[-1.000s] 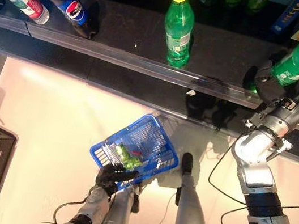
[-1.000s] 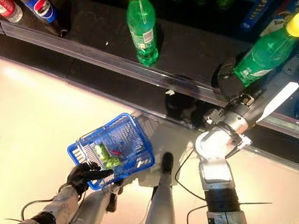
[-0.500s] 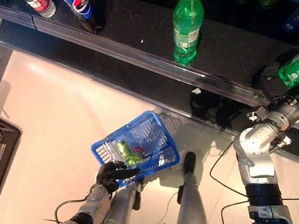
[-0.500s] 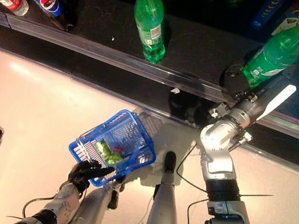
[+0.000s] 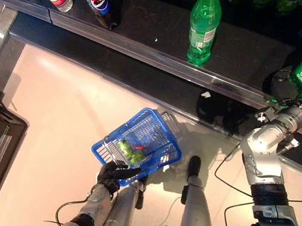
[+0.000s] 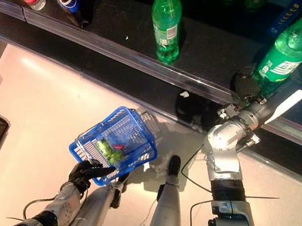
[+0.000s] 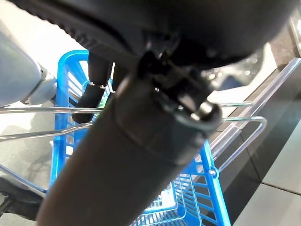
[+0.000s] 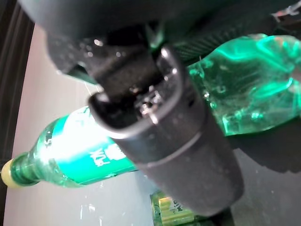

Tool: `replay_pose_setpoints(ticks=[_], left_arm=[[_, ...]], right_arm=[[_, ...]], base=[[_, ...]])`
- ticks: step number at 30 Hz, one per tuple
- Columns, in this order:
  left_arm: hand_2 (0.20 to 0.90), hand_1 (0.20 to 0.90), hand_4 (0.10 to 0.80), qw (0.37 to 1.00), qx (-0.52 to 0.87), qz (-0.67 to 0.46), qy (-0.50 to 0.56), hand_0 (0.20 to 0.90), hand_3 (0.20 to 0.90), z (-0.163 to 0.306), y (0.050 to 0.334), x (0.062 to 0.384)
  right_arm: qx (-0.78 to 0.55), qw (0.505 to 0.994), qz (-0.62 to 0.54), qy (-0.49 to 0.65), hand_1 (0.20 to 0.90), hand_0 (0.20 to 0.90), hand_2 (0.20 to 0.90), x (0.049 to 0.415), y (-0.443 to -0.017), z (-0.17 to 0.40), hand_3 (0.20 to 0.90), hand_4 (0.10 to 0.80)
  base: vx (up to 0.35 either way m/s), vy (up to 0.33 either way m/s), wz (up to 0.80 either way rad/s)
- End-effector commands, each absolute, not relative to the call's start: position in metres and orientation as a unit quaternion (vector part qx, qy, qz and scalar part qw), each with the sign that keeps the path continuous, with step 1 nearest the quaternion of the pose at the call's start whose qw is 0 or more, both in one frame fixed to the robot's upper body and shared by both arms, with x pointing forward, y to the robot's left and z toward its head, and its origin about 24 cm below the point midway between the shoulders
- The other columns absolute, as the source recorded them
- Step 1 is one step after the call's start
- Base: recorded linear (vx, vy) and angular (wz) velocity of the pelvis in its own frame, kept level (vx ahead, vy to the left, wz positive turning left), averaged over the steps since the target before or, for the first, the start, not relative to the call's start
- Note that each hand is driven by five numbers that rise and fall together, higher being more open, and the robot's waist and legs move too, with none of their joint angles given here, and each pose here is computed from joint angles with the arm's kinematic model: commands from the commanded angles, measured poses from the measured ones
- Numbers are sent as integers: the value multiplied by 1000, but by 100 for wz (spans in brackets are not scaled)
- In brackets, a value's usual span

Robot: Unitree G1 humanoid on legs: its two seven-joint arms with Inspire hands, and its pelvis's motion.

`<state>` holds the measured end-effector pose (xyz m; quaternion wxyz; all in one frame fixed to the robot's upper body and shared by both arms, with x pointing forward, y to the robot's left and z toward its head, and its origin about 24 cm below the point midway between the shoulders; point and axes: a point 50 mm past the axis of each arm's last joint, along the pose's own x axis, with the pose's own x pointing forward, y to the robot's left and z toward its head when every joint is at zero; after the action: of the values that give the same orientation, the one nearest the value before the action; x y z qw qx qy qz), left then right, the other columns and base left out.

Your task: Pick up the drink and place into the basket.

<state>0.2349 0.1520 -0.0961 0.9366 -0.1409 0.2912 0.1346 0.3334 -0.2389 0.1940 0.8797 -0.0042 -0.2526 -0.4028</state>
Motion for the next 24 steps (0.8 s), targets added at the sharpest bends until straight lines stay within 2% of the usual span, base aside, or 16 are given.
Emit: replay_pose_setpoints(ticks=[1,16,24], left_arm=[[300,300,100,929,-110,212,283,300,200,-107,204,198],[300,300,100,930,-83,253,255,300,200,-104,228,180],[300,300,100,937,-98,257,215,300,200,-94,236,177]], right_arm=[[17,809,-388,-441,300,300,300,303,-249,269,200,100],[-38,826,-283,-486,300,300,300,264,-233,250,200,100],[-44,884,-147,-441,300,300,300,257,-220,237,200,100]], base=[[-11,60,3],[51,45,2],[115,35,-3]])
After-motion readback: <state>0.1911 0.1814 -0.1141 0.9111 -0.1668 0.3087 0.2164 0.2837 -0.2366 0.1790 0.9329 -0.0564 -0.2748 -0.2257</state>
